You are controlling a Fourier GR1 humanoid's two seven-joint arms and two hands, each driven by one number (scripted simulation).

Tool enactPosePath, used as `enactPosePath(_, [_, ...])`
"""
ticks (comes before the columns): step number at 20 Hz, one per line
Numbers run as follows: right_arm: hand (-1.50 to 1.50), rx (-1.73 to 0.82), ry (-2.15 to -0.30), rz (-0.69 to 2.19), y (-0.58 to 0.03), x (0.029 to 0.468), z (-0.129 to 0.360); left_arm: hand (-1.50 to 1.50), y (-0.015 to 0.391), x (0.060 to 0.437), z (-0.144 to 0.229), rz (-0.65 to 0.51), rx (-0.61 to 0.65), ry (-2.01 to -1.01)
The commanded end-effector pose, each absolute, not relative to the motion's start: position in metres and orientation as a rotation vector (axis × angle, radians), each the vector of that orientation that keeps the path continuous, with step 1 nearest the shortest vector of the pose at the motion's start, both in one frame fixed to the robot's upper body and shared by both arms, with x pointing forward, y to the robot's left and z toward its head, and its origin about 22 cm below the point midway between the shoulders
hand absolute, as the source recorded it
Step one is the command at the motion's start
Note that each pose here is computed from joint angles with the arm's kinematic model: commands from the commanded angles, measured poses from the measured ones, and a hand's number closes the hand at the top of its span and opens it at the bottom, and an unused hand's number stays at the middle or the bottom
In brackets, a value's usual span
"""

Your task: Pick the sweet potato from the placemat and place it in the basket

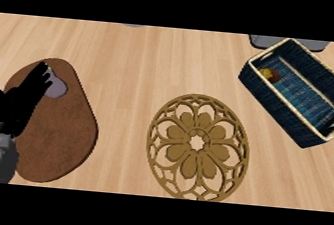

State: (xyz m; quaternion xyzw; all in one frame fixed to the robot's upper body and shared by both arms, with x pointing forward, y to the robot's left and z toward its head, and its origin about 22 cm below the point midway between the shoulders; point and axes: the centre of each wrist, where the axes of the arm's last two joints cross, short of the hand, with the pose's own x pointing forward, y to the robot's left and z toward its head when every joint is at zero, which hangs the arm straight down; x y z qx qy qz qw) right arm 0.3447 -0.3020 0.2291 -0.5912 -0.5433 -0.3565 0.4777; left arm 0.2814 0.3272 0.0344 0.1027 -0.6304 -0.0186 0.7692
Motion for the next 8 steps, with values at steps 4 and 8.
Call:
enactPosePath(4, [-1.5, -1.319, -1.283, -0.773, -0.304, 0.248, 0.215, 0.0, 0.331, 0.275, 0.023, -0.021, 0.238, -1.344])
enactPosePath(8, [-1.5, -1.293, -1.312, -0.722, -0.31, 0.183, 0.207, 0.0, 0.337, 0.276, 0.031, -0.026, 0.239, -1.361])
